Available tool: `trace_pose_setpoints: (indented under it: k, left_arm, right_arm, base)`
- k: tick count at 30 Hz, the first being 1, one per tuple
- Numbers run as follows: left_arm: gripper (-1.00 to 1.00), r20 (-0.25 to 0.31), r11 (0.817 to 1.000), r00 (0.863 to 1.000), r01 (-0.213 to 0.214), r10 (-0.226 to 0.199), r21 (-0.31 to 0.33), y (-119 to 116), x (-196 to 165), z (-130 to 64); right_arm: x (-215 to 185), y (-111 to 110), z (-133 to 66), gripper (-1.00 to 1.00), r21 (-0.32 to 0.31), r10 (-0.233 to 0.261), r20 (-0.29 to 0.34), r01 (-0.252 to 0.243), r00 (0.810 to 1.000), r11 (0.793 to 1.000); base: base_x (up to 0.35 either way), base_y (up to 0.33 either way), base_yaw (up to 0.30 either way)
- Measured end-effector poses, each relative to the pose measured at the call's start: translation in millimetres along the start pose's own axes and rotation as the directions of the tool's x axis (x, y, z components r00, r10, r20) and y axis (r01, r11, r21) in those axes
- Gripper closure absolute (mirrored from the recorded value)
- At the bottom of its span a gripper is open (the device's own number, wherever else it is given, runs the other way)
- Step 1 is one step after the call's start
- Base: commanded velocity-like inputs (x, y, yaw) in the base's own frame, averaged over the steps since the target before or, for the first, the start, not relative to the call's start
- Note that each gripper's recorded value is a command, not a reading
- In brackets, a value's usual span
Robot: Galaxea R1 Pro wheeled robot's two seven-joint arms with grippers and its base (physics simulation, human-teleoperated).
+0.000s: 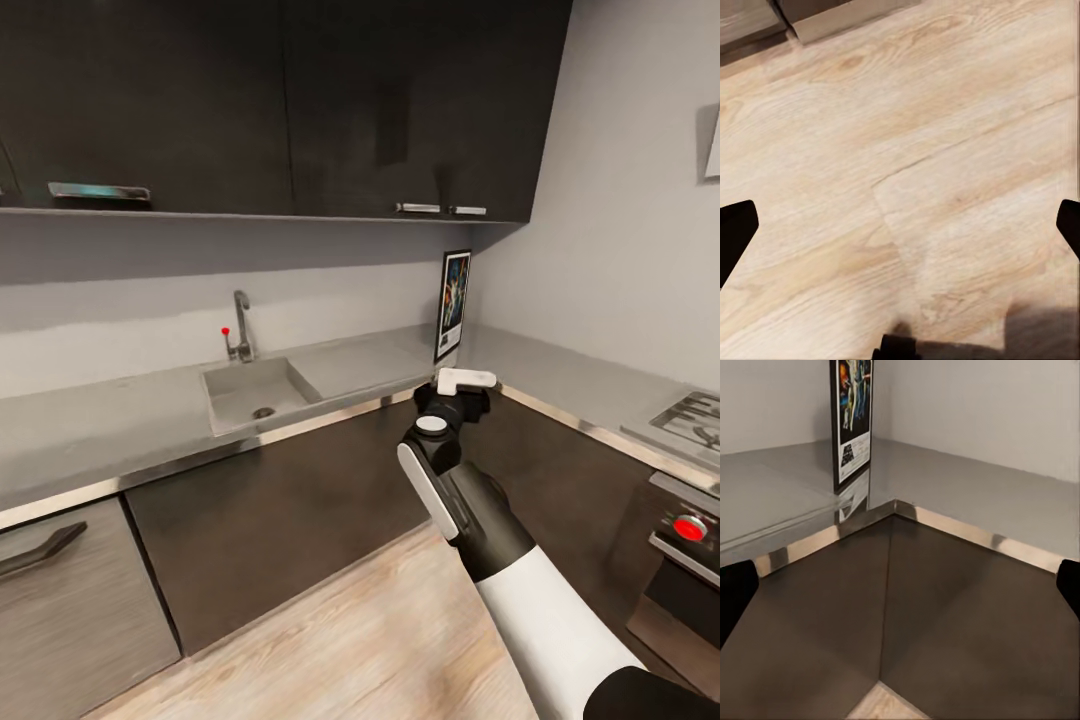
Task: Pick up the poster from the kitchen countertop and hang it on one of the wall nails in the kitchen.
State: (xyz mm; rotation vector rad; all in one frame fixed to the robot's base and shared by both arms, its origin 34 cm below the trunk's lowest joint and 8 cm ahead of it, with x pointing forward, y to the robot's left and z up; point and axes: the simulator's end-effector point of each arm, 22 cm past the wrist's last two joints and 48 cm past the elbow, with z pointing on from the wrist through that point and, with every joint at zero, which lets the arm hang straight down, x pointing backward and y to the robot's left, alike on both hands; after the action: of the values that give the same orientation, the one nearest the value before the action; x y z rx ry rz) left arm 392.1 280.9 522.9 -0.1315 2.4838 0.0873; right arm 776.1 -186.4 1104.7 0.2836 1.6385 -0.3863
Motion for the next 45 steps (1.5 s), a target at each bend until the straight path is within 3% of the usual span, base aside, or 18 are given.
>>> trace_pose_setpoints:
  k: [6, 10, 11, 15, 21, 32, 45]
  left_arm:
    - [-1.00, 0.000, 1.000, 1.000, 0.000, 0.000, 0.000, 0.0, 0.0, 0.0]
    - [-1.00, 0.000, 1.000, 1.000, 0.000, 0.000, 0.000, 0.0, -0.2, 0.1]
    - [-1.00, 0.000, 1.000, 1.000, 0.000, 0.000, 0.000, 0.0, -0.2, 0.0]
    - [-1.00, 0.000, 1.000, 1.000, 0.000, 0.000, 0.000, 0.0, 0.0, 0.0]
    - [-1.00, -0.001, 1.000, 1.000, 0.000, 0.000, -0.002, 0.4, 0.2, 0.1]
    - [-1.00, -0.002, 1.000, 1.000, 0.001, -0.001, -0.001, -0.3, 0.3, 0.2]
    - [-1.00, -0.002, 1.000, 1.000, 0.001, -0.001, 0.000, -0.7, 0.7, -0.1]
  right_arm:
    - [-1.1, 0.7, 0.0, -1.00, -0.003, 0.001, 0.001, -0.001, 1.000, 1.000]
    - [-12.9, 9.7, 1.2, -1.00, -0.044, 0.021, 0.009, -0.021, 1.000, 0.999]
    - [-23.6, 20.4, 2.9, -1.00, -0.089, 0.063, -0.010, -0.063, 0.998, 0.994]
    - [-43.6, 28.2, 5.3, -1.00, -0.122, 0.102, -0.016, -0.103, 0.995, 0.987]
    - [-60.0, 28.0, 5.1, -1.00, -0.127, 0.126, 0.003, -0.124, 0.992, 0.984]
    - [-57.2, 29.9, 6.2, -1.00, -0.133, 0.132, -0.010, -0.132, 0.991, 0.982]
    - [-55.3, 29.9, 6.5, -1.00, -0.132, 0.130, -0.015, -0.131, 0.991, 0.983]
  base:
    - [0.326, -0.113, 0.000]
    - [0.326, -0.114, 0.000]
    - [0.326, -0.114, 0.000]
    - [0.326, -0.114, 0.000]
    - [0.237, -0.084, 0.000]
    - [0.038, -0.015, 0.000]
    - [0.301, -0.107, 0.000]
